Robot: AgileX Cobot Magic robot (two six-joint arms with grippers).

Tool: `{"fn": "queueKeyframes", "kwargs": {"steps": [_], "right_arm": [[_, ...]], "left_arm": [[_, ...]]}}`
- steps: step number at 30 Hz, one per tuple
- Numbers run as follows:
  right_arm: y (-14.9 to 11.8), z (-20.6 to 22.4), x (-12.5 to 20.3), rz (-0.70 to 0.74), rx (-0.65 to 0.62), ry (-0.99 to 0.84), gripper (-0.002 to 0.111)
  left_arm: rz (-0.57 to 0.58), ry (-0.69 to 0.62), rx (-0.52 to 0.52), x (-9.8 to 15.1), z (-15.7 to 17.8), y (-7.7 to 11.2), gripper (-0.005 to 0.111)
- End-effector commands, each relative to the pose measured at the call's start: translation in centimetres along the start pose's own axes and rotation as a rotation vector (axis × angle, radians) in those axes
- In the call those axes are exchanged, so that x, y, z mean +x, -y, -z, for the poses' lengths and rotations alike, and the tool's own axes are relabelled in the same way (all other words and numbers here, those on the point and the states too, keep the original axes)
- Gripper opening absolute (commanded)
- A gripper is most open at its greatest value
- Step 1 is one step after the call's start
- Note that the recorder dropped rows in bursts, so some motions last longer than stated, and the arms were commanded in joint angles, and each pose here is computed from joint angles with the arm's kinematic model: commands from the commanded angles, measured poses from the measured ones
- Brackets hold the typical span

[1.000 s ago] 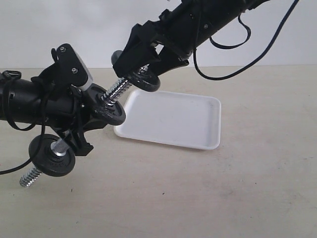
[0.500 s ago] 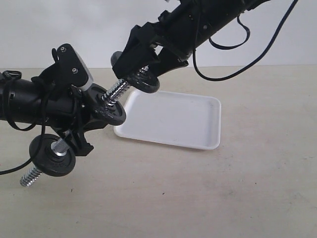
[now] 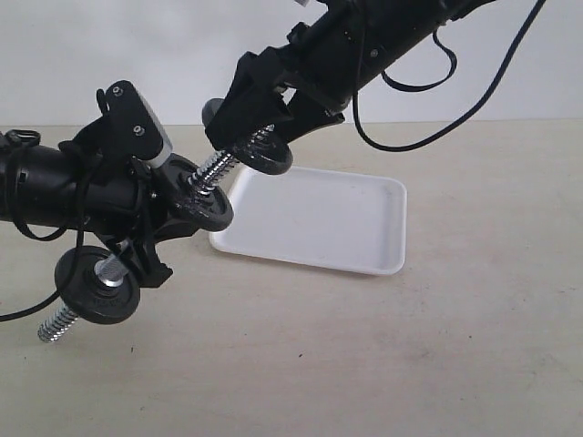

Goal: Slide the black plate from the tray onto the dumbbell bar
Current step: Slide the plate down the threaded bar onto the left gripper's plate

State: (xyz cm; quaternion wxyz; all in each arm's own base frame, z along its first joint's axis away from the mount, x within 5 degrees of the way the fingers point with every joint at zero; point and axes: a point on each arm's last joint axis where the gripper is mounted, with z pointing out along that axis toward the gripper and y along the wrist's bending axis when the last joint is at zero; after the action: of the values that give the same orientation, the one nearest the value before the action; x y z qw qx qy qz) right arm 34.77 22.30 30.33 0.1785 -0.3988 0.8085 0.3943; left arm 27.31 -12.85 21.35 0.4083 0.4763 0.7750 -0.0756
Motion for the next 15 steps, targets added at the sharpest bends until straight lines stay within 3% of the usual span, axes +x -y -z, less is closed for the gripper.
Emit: {"fn": "queueKeyframes", "kwargs": {"steps": [1, 15], "right_arm": [[-1.7, 0.6, -0.5, 0.015, -0.071, 0.028, 0.000], [0.1, -1.3, 0.1, -0.022, -0.088, -0.004, 0.000]], "left_arm": [[0.067, 0.088, -0.073, -2.1, 1.5, -1.0, 0.004], [0.073, 0.086, -0.086, -2.1, 1.5, -1.1, 0.004]]}}
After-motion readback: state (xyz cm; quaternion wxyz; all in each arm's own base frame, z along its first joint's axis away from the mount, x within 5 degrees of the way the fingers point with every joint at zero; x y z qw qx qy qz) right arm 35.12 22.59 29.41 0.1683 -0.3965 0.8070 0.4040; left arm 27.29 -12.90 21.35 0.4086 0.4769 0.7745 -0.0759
